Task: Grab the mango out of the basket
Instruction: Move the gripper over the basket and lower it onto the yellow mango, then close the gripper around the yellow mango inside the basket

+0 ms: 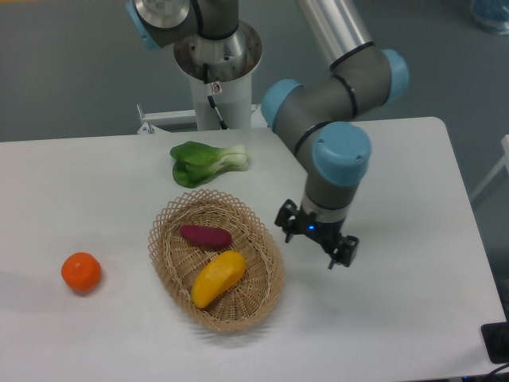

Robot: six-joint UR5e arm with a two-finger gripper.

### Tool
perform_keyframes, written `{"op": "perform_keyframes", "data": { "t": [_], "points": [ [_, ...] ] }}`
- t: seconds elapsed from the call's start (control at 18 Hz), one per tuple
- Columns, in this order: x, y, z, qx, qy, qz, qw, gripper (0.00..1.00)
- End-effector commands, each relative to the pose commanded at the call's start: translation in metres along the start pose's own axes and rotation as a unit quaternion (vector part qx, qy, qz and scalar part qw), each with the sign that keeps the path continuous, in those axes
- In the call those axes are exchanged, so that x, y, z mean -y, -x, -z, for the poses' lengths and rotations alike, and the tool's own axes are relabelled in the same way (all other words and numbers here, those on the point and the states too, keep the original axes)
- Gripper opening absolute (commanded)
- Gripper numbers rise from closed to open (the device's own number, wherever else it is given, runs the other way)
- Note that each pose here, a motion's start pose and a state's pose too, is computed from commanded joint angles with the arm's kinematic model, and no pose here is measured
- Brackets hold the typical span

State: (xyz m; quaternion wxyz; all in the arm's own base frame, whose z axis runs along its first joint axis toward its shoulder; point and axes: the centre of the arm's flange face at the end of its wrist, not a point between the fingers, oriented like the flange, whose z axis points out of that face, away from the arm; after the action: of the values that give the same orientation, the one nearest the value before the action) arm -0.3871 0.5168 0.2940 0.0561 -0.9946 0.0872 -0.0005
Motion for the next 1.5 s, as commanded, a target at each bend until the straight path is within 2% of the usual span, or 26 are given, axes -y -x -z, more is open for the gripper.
{"op": "perform_keyframes", "data": {
  "t": [0.44, 0.83, 1.0, 1.5],
  "points": [
    [0.047, -0.037, -0.023, -0.015, 0.007, 0.004, 0.9999, 1.00],
    [0.090, -0.062, -0.052, -0.012, 0.002, 0.022, 0.9997, 1.00],
    [0.098, -0.071, -0.062, -0.018, 0.008, 0.017, 0.9997, 1.00],
    [0.111, -0.076, -0.086, -0.024, 0.021, 0.038, 0.9988, 1.00]
  ]
}}
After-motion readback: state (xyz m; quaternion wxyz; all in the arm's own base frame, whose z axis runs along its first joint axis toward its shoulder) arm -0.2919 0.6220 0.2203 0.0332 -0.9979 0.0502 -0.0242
